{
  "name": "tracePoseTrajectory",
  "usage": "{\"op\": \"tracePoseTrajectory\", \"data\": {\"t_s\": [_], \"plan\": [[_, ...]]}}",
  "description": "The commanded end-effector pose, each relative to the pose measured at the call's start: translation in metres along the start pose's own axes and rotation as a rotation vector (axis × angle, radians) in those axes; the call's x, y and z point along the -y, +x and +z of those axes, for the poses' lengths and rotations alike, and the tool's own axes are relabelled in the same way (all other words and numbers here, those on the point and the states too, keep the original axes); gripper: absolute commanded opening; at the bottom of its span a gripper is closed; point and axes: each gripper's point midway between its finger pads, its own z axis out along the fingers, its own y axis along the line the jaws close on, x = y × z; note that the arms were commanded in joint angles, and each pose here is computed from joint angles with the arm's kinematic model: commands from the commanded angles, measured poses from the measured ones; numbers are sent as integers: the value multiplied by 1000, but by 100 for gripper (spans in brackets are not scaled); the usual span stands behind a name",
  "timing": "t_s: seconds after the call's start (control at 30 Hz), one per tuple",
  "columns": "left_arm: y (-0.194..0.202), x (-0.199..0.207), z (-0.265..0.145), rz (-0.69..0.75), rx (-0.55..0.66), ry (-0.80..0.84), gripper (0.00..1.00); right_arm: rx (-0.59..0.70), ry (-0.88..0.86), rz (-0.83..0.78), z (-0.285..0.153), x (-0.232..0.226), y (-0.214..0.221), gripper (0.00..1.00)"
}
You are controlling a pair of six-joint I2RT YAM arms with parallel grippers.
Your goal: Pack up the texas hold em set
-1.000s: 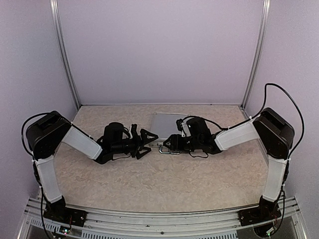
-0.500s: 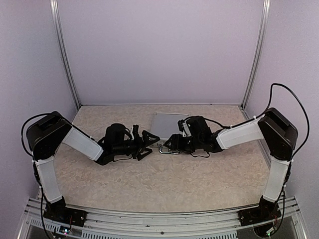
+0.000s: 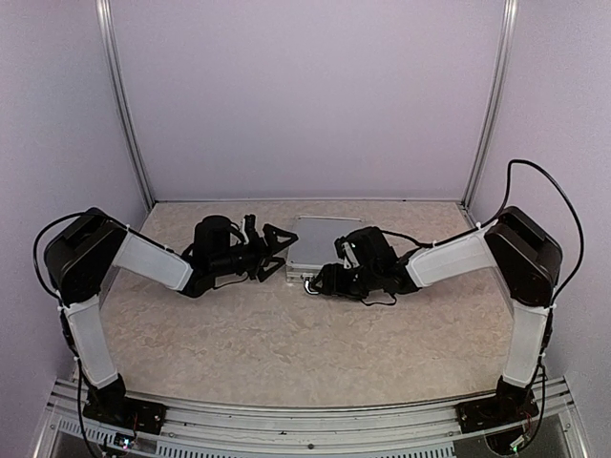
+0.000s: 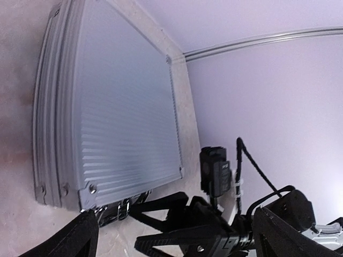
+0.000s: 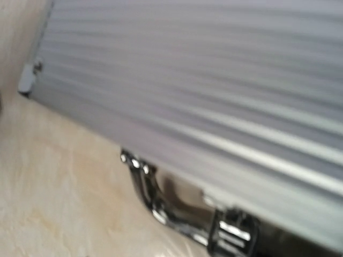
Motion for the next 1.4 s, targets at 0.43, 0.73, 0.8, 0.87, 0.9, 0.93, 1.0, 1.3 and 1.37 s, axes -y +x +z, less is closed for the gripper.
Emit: {"op": "tracePoseTrajectory", "data": {"t_s": [0.43,0.73,0.8,0.87,0.9,0.93,1.0,1.3,1.37], "plan": [[-25,50,82,163,-99,114,99,-9,-8,-4,5,-6,-1,67],[18,-1,99,136,-186,23,99,16,-76,32,-3,-18,-3,67],[23,-7,98,131,-192,10,99,28,-101,45,-6,-21,-4,68],[27,-13,97,127,-198,1,99,40,-120,54,-9,-25,-5,68],[29,-15,97,125,-201,-3,99,45,-129,60,-11,-26,-6,68],[31,-17,96,123,-203,-4,99,53,-139,63,-13,-28,-7,68],[34,-19,95,120,-207,-7,99,67,-150,72,-17,-30,-9,68],[41,-26,94,116,-211,-17,99,109,-65,64,-20,-22,-24,69],[41,-28,94,114,-210,-22,99,101,-20,52,-15,-17,-25,69]]}}
